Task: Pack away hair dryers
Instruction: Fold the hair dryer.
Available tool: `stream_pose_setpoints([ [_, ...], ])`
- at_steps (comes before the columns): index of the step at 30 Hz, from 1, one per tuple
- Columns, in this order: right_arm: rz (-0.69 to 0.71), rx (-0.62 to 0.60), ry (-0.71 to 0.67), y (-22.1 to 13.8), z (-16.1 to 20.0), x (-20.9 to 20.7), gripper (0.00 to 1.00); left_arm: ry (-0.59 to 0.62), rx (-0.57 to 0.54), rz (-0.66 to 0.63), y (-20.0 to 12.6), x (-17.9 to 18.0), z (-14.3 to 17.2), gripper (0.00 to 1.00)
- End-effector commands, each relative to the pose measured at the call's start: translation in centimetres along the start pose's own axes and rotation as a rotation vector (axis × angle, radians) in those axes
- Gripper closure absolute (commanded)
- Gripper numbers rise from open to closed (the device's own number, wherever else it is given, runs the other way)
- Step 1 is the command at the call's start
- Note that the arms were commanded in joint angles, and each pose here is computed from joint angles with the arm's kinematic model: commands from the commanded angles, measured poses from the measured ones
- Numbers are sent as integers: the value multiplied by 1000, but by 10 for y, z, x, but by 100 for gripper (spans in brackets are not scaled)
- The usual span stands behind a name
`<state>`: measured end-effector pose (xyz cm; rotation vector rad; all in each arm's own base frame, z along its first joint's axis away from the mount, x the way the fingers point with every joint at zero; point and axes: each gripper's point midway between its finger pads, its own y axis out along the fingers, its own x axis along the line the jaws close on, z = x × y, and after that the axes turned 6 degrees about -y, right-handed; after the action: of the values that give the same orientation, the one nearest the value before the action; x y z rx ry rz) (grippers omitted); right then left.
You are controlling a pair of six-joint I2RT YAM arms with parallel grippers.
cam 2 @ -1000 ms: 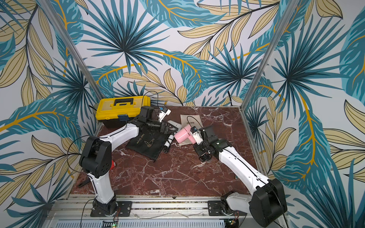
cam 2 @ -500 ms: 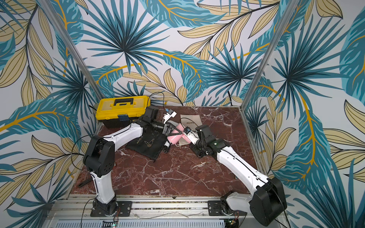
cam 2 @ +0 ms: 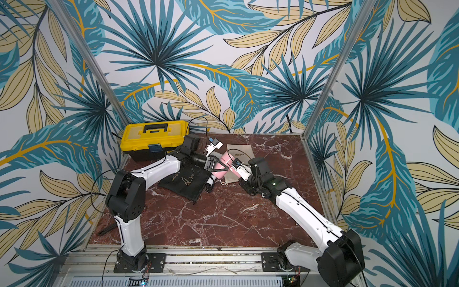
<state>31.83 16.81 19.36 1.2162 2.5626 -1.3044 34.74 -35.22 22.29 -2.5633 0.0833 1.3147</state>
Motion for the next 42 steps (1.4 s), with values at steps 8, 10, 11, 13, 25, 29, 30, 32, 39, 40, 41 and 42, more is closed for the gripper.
stream_pose_setpoints([
  [8,-16,-45,-73,4,-15,8,84,46,10,47,6,-14,-12,34],
  [10,-15,-57,-68,2,-18,8,84,49,13,52,8,-15,-14,34],
  [11,-13,-68,-66,2,-20,8,84,50,19,60,10,-16,-13,35],
  [13,-5,-84,-51,1,-25,5,83,45,29,69,14,-17,-10,41],
  [25,-87,-322,250,-15,-82,4,86,49,34,15,35,-29,-4,73],
  [29,-109,-381,320,-24,-93,4,83,51,15,-15,39,-32,-9,77],
  [30,-112,-396,339,-25,-96,3,81,50,4,-19,39,-32,-11,78],
  [32,-135,-418,373,-27,-101,4,80,49,-19,-32,38,-34,-17,77],
  [39,-80,-381,435,-25,-96,-7,81,48,-65,-72,34,-35,-34,77],
  [40,-73,-389,467,-25,-97,-10,82,46,-76,-85,34,-34,-36,78],
  [41,-73,-398,501,-24,-99,-12,82,44,-84,-98,35,-33,-38,78],
  [42,-78,-408,541,-23,-102,-13,83,44,-97,-109,36,-32,-41,78],
])
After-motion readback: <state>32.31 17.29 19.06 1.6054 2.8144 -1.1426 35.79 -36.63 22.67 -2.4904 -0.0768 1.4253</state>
